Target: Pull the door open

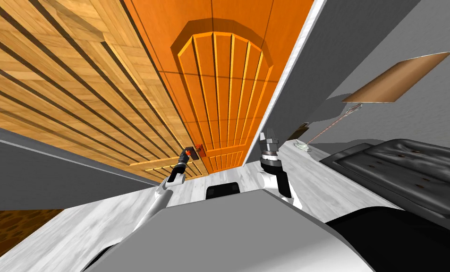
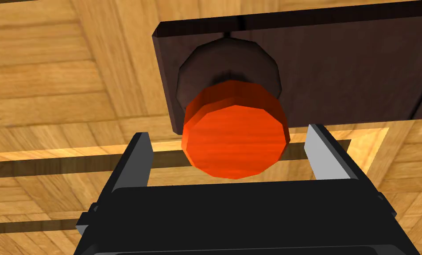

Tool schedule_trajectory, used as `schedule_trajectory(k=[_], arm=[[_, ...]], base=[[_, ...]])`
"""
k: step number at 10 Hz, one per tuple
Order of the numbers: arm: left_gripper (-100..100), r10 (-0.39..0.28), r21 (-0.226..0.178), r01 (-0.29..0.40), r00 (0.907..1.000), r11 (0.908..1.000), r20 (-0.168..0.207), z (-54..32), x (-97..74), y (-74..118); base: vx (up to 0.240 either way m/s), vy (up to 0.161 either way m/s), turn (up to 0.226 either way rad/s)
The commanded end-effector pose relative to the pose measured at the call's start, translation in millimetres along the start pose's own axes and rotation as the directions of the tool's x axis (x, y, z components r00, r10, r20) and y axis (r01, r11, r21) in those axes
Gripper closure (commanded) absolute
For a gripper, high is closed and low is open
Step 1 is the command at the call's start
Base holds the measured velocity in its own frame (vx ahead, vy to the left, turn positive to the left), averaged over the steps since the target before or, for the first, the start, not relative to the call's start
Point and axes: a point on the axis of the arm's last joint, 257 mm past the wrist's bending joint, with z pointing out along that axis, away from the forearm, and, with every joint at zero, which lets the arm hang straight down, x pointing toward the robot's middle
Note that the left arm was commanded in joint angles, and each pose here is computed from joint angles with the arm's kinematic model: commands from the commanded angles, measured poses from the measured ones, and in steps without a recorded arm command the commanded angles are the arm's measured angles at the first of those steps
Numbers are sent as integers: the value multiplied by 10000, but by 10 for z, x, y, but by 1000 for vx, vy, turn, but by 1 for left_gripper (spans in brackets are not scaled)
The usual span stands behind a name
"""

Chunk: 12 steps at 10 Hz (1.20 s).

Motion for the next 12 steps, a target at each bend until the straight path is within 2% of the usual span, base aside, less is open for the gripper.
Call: schedule_trajectory(k=[1,2,7,8,9,10,11,12], arm=[[-100,0,0,0,10000,10000,0,0,0,0],[100,0,0,0,10000,10000,0,0,0,0],[100,0,0,0,10000,10000,0,0,0,0],[100,108,-237,-103,9997,9997,211,-80,-162,101],[100,108,-237,-103,9997,9997,211,-80,-162,101],[100,189,-358,-176,9992,9992,363,-132,-290,146],[-100,104,-197,-102,9999,9998,116,-120,-128,83],[-100,71,-160,-71,10000,9998,-13,-125,-66,74]], base=[[89,-62,-23],[-11,6,25],[-17,9,-10],[-127,55,102],[-154,81,90],[-158,95,139],[-216,86,38],[-220,45,-64]])
